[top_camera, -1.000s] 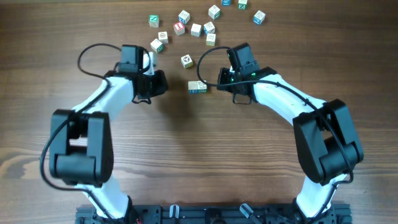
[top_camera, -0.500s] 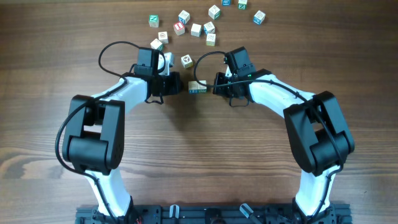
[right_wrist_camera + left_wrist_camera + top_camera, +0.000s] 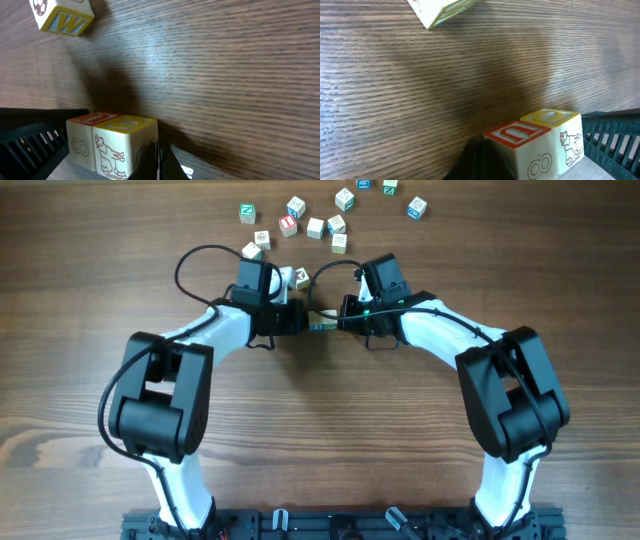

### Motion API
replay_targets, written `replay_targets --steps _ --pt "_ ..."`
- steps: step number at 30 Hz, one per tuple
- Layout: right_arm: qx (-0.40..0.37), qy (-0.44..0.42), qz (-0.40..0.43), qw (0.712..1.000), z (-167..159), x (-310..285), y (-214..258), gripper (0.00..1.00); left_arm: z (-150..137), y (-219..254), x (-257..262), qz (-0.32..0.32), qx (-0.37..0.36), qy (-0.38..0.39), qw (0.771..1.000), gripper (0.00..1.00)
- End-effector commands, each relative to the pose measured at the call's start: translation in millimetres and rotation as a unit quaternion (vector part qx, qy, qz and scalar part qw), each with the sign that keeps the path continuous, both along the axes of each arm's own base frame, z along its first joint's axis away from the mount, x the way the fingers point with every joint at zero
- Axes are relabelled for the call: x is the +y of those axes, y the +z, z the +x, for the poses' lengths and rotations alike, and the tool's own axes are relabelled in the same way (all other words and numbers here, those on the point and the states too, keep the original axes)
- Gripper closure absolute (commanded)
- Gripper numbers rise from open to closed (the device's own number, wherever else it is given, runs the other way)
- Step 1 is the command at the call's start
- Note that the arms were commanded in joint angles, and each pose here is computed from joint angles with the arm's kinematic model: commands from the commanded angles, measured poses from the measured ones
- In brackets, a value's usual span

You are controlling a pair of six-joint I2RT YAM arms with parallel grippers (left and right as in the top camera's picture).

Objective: Form a horizontal line
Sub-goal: 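Bring the left gripper down beside the two blocks to align them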

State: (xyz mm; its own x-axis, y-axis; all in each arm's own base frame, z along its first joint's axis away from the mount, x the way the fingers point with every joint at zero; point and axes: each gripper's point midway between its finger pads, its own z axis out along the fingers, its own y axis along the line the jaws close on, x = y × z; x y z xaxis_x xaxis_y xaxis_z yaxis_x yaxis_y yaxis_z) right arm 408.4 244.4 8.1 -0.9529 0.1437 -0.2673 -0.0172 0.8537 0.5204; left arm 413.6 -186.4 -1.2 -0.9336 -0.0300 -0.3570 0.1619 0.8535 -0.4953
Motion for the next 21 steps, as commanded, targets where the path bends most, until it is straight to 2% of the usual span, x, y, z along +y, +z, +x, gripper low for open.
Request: replay_targets --steps 1,11,21 --pt "0.014 0.018 0.019 1.000 -5 9 -5 0.96 -11 -27 5 0.032 0.024 -0.001 0.999 0.96" --pt "0.021 0.035 0.020 0.999 -17 22 -6 0.96 -9 -27 8 0.036 0.022 0.004 0.999 0.96" --pt "0.005 0.028 -0.022 0.999 -13 14 -12 0.96 -9 -27 8 0.036 0.023 0.004 0.999 0.96"
